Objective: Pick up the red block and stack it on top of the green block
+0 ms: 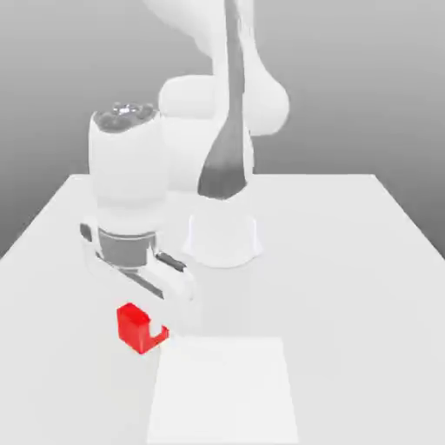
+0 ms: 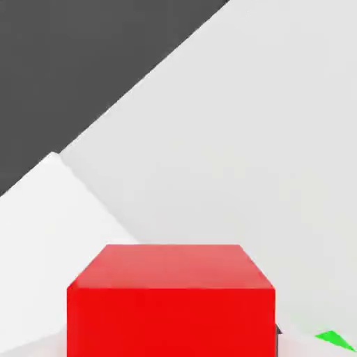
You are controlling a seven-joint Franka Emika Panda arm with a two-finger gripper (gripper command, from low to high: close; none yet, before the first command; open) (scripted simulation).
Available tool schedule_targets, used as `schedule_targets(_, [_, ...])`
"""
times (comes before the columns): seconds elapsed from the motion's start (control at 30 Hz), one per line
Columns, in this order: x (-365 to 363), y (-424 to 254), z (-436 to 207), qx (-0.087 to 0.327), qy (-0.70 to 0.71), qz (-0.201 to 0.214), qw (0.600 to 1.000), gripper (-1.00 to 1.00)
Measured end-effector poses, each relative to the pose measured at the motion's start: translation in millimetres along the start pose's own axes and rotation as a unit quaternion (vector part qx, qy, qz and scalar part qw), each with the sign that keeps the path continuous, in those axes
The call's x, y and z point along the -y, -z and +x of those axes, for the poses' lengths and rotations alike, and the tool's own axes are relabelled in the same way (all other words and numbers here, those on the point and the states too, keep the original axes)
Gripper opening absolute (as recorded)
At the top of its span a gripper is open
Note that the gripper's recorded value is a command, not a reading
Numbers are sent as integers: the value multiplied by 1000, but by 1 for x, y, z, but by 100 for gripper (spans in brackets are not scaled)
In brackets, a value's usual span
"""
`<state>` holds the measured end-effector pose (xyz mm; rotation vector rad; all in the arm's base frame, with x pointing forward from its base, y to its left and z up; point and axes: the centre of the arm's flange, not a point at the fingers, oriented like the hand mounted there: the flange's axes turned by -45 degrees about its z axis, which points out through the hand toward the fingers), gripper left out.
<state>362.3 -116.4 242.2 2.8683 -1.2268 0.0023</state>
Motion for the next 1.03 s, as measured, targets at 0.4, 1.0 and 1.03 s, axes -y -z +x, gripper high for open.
schedule_targets(0.4, [-65, -34, -52, 5, -90, 10, 996, -100])
schedule_targets(1.0, [-66, -13, -53, 6, -91, 9, 996, 100])
schedule_targets(1.03, [-67, -5, -53, 6, -91, 9, 996, 100])
